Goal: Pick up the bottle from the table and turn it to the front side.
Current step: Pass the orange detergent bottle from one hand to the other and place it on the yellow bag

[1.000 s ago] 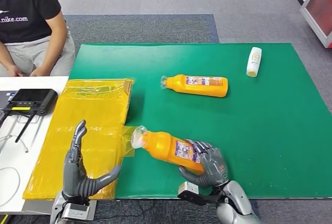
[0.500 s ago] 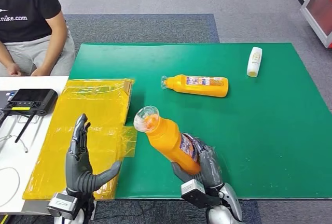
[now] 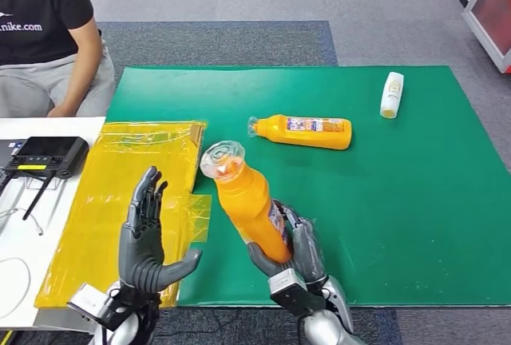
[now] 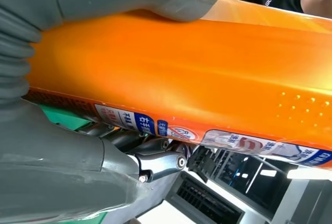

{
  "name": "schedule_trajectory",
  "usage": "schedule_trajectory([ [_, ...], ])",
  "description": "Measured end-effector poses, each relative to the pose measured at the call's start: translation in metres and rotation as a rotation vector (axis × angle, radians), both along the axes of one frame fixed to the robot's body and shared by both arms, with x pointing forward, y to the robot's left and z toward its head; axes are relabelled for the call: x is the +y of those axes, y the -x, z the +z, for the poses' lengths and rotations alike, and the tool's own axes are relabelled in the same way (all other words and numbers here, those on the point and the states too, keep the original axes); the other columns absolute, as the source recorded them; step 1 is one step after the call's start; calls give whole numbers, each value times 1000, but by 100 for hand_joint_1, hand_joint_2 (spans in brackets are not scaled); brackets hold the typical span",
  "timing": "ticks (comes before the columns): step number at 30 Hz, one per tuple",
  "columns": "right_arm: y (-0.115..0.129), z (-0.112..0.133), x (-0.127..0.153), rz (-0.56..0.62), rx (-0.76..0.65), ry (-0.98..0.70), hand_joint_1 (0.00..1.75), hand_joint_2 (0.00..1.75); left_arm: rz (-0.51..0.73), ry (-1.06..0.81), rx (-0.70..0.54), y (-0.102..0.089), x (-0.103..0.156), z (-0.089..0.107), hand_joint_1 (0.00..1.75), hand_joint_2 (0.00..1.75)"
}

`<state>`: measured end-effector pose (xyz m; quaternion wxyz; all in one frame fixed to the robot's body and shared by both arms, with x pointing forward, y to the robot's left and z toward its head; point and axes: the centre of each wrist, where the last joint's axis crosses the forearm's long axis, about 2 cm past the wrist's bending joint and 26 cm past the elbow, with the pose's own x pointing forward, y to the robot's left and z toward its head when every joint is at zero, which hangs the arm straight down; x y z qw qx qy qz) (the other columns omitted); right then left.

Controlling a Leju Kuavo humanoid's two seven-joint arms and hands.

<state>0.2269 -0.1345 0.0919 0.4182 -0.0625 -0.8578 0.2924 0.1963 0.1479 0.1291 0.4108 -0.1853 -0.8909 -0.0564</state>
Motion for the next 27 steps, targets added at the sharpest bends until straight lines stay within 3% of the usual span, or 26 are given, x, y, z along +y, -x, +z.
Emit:
schedule_trajectory([
  [5, 4, -3, 5, 5, -44, 49, 137, 175, -112, 73, 38, -5, -6, -2, 0, 175],
  [16, 11, -6, 16, 37, -123, 109, 117, 175, -163, 156, 88, -19, -11, -4, 0, 175],
  [27, 7, 2, 24, 47, -166, 134, 121, 175, -178, 146, 76, -25, -14, -3, 0, 175],
])
